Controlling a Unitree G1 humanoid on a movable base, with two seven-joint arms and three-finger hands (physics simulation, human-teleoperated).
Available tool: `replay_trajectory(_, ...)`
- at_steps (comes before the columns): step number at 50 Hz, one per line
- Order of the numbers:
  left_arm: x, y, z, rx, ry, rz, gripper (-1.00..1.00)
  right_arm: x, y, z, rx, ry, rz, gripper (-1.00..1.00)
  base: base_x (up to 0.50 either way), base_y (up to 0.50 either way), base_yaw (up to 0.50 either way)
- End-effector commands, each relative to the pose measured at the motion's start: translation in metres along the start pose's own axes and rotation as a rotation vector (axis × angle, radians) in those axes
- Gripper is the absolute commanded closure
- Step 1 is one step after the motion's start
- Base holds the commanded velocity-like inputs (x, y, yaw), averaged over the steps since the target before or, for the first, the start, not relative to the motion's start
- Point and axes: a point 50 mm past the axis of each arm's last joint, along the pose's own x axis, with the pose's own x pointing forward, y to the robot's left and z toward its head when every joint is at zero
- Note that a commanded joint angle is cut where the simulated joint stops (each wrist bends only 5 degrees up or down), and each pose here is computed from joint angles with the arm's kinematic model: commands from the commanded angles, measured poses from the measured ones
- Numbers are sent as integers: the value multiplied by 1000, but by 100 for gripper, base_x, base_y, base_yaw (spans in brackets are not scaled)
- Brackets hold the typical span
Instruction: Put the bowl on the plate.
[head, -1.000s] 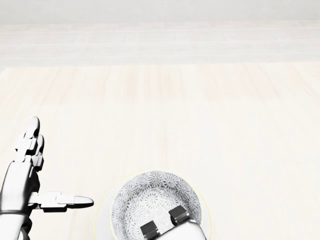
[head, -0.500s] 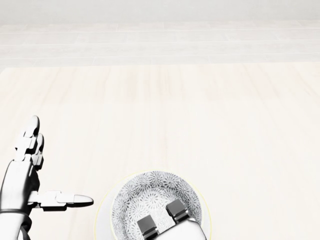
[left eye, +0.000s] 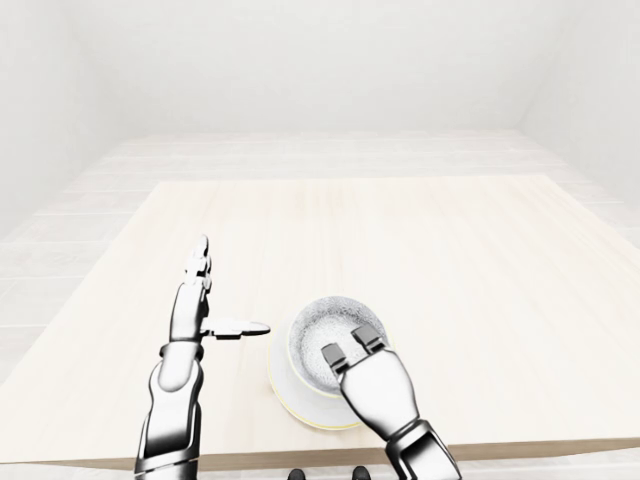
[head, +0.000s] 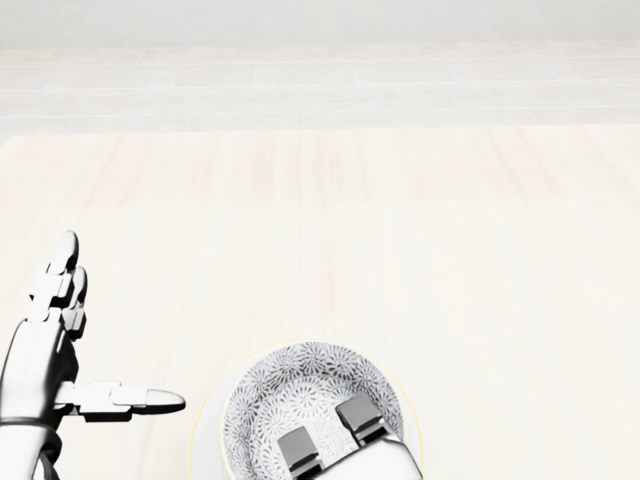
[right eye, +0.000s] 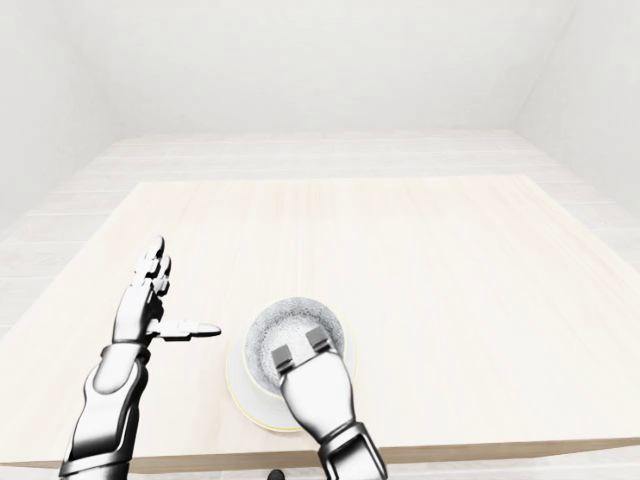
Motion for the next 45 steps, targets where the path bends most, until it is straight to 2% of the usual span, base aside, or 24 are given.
replay_trajectory(1, -1, 1, -1, 2, 1, -2, -100, -7, -9, -3, -13, 7, -6, -29, 0, 0, 0)
replay_trajectory(18, -1, 1, -1, 4, 1, 0, -100, -15, -26, -24, -18, 76, -28, -29, 0, 0, 0)
replay_trajectory(40, 0, 0, 1, 8, 0, 0, -100, -36, -31, -49, -3, 164, -35, -29, 0, 0, 0)
replay_trajectory(45, -1, 0, 2, 6, -2, 1, -100, -40, -28, -54, 35, 201, -44, -29, 0, 0, 0)
